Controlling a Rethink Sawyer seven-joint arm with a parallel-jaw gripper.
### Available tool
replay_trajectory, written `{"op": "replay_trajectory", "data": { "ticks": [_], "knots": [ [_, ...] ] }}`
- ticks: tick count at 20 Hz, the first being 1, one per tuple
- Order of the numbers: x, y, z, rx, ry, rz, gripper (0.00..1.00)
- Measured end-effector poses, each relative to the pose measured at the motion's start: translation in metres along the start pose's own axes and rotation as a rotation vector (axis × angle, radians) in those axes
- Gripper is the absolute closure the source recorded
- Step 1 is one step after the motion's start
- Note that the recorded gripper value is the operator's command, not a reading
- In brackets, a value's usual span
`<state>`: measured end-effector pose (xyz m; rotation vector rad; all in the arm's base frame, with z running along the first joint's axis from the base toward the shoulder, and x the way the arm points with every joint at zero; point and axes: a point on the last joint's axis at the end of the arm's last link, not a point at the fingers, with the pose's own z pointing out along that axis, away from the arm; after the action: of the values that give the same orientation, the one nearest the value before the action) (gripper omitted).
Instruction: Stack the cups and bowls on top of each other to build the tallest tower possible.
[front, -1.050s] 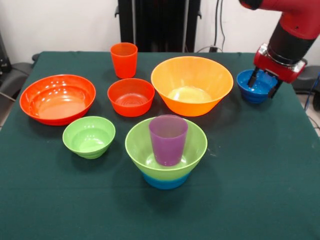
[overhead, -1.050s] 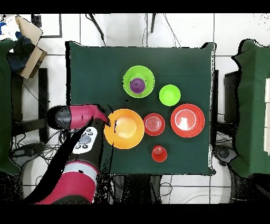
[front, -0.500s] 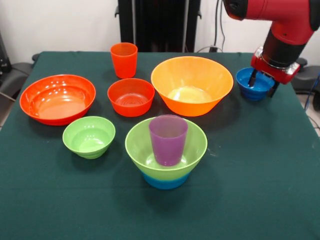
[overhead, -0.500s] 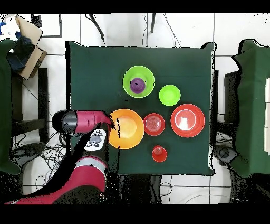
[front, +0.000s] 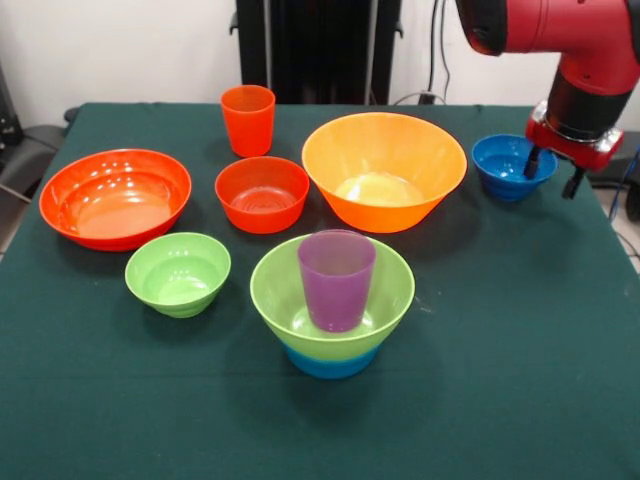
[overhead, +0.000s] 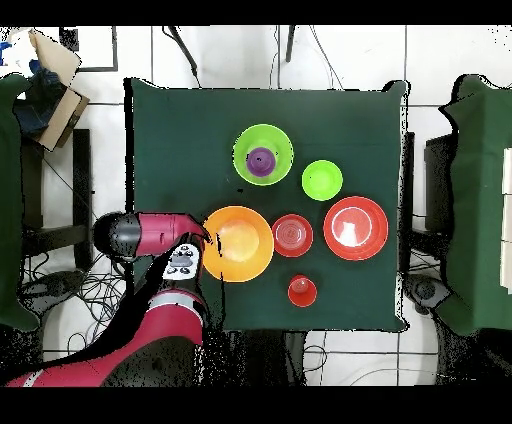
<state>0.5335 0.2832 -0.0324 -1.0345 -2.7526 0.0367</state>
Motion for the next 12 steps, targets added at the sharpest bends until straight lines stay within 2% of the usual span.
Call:
{"op": "replay_trajectory", "data": {
  "ticks": [1,5,9,12],
  "knots": [
    [0.004,0.002,0.001,-0.003,0.008,-0.005,1.0],
    [0.005,0.004,0.001,-0.007,0.008,-0.007,1.0],
    [-0.002,0.002,-0.009,-0.01,-0.015,-0.001,1.0],
    [-0.008,-0.003,-0.022,0.0,-0.049,0.0,1.0]
  ]
}}
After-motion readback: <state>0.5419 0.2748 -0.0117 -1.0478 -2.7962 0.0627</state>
